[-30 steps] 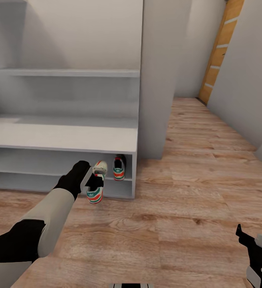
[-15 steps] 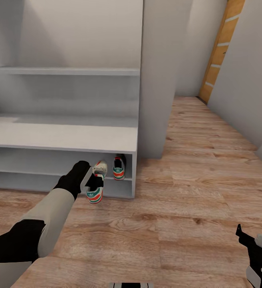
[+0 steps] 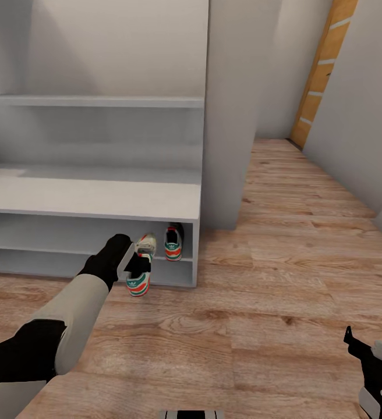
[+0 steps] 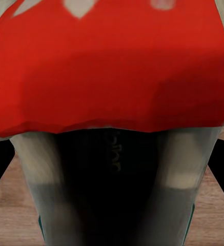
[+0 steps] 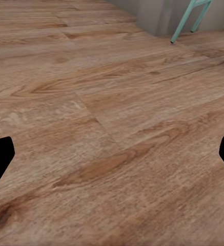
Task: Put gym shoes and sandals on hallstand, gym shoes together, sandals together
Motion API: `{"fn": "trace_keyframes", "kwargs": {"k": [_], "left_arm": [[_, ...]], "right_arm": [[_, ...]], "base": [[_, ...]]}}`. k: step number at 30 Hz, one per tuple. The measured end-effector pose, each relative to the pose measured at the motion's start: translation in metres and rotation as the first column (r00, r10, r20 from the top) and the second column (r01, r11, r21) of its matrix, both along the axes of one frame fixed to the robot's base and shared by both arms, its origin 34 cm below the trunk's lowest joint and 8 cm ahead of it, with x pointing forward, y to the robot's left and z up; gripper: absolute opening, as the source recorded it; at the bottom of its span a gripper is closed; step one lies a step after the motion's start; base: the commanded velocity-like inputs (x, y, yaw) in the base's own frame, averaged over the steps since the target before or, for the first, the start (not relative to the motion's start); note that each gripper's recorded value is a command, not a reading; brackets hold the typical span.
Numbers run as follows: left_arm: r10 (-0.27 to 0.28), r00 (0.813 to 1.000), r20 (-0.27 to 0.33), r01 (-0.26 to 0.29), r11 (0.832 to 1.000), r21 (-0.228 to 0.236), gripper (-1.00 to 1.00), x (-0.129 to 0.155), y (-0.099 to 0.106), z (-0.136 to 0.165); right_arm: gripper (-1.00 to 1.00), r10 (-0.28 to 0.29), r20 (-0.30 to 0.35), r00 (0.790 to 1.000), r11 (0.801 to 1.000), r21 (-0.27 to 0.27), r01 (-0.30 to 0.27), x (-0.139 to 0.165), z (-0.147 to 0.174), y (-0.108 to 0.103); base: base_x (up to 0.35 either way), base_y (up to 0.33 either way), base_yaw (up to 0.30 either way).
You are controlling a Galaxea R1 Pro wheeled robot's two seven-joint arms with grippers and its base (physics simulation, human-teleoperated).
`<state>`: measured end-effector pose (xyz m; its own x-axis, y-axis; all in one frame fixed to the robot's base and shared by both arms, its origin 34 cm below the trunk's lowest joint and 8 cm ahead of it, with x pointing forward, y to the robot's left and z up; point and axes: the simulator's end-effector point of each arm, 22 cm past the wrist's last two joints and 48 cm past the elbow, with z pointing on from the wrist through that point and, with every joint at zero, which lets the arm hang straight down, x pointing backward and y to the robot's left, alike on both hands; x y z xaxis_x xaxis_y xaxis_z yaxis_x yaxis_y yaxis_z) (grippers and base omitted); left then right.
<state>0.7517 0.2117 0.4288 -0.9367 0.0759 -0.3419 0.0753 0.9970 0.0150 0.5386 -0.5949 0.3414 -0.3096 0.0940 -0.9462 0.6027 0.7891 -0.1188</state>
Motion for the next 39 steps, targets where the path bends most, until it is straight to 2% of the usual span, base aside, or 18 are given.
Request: {"fn": "trace_keyframes", "kwargs": {"k": [10,31,39], "left_arm": [[0.000,1.000,0.000,0.000,1.000,-0.001,-1.00,-0.0002,-0.0001,-0.0002],[0.001,1.000,-0.011,-0.001,1.000,0.001,-1.00,-0.0019,0.0011,-0.0072],[0.001,1.000,-0.011,-0.001,1.000,-0.002,-1.00,-0.0020,0.0000,-0.0072]], "right_arm": [[1.00,0.000,0.000,1.000,1.000,0.000,0.000,0.0001,0.0001,-0.0001],[1.00,0.000,-0.008,1.000,1.000,0.000,0.000,-0.0014,-0.0040,0.0000],[1.00,0.000,-0.008,1.000,1.000,0.000,0.000,-0.0014,-0.0039,-0.0001]], "base": [[0.149,0.000,0.000],[0.008,0.000,0.000],[0.173,0.000,0.000]]}}
